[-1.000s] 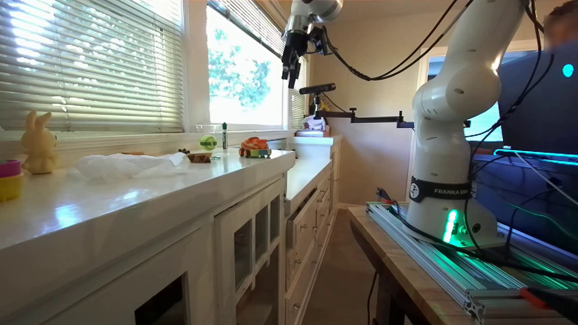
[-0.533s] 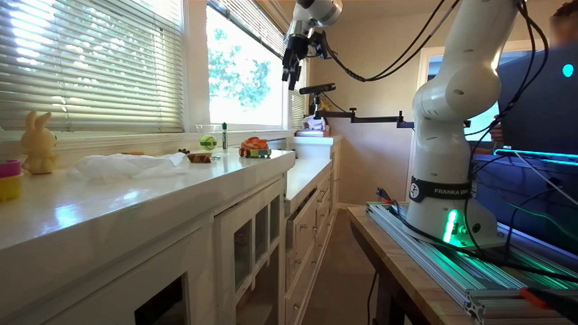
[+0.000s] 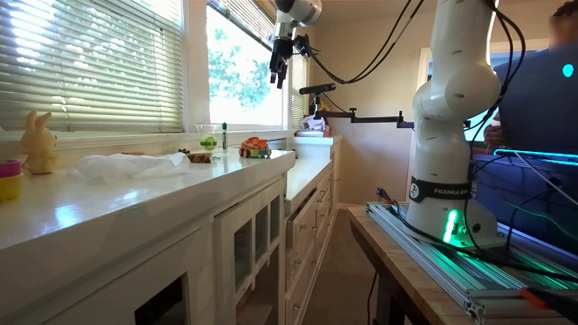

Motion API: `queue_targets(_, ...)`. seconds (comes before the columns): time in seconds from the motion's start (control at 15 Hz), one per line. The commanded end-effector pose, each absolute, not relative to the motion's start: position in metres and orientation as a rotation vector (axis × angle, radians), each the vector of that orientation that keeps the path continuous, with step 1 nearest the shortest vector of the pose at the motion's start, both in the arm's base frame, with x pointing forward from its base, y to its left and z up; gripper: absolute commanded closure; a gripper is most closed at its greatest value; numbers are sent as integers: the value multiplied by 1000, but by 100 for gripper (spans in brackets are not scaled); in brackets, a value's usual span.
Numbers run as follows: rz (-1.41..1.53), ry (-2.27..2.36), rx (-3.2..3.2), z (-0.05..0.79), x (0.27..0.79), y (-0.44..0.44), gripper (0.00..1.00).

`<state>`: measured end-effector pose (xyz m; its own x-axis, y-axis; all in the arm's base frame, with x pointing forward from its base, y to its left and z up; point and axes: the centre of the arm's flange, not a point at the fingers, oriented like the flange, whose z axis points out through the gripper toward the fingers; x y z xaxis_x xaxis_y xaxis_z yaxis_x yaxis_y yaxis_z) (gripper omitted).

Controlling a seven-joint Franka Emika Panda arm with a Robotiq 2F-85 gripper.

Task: Remove the ball from the cup

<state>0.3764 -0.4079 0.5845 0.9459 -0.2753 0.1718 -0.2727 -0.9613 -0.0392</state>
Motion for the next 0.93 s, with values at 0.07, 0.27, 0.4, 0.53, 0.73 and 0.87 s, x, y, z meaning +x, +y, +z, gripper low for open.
queue_targets(0.07,-297,388,-3122,609,428,-457,0)
queue_targets(0.27,-397,382,-3113,604,457,-470,0)
queue_targets(0.4,-424,384,-3101,600,477,-476,0)
queue_targets(0.53,-376,386,-3087,593,491,-477,0)
queue_targets(0.73,-364,379,-3112,574,477,-460,0)
queue_targets(0.87,-359,378,-3114,572,480,-462,0)
